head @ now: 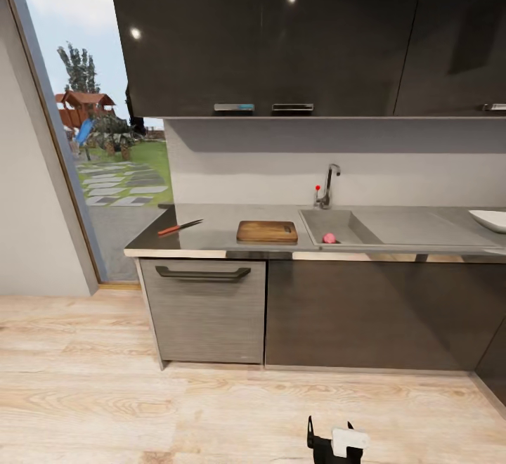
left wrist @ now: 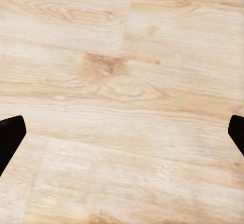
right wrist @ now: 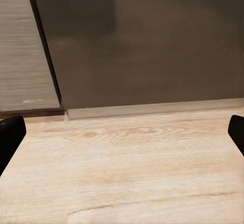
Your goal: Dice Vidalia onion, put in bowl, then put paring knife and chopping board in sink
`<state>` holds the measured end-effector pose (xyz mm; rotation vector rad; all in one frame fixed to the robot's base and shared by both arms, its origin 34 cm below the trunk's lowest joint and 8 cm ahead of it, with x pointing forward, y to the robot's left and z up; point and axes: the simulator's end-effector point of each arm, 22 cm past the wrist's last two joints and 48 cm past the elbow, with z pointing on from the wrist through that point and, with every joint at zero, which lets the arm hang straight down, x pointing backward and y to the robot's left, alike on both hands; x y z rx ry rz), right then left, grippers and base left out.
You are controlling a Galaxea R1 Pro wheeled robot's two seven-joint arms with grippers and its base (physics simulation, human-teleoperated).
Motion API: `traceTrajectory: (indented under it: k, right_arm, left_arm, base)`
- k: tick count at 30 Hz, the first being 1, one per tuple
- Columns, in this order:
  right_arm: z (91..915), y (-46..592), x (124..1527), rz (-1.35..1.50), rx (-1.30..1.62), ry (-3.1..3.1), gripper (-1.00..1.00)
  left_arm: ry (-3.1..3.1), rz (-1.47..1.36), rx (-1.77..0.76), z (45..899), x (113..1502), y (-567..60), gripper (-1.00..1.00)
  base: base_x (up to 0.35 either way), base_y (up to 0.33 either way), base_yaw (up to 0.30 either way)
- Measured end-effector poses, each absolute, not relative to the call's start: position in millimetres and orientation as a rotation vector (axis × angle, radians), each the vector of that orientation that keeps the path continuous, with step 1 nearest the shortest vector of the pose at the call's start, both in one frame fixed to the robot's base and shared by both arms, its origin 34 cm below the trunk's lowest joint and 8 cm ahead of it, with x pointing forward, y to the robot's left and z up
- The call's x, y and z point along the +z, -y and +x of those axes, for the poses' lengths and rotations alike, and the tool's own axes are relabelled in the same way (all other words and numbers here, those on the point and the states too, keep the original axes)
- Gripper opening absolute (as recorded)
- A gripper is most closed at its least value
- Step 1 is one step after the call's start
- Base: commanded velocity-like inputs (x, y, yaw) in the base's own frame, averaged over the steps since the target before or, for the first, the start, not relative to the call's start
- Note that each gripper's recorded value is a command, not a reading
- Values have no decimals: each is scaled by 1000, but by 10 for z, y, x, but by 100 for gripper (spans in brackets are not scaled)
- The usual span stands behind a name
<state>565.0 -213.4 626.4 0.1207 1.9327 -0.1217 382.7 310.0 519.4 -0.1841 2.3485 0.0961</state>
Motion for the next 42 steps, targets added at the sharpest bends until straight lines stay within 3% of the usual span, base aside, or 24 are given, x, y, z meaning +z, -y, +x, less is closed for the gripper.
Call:
traceTrajectory:
  k: [42]
  right_arm:
    - [5650, 2076, 6273, 125, -113, -1933, 100]
  left_arm:
    - [-2347, -184, 96, 3834, 5198, -3100, 100]
  base:
    - [0, -18, -12]
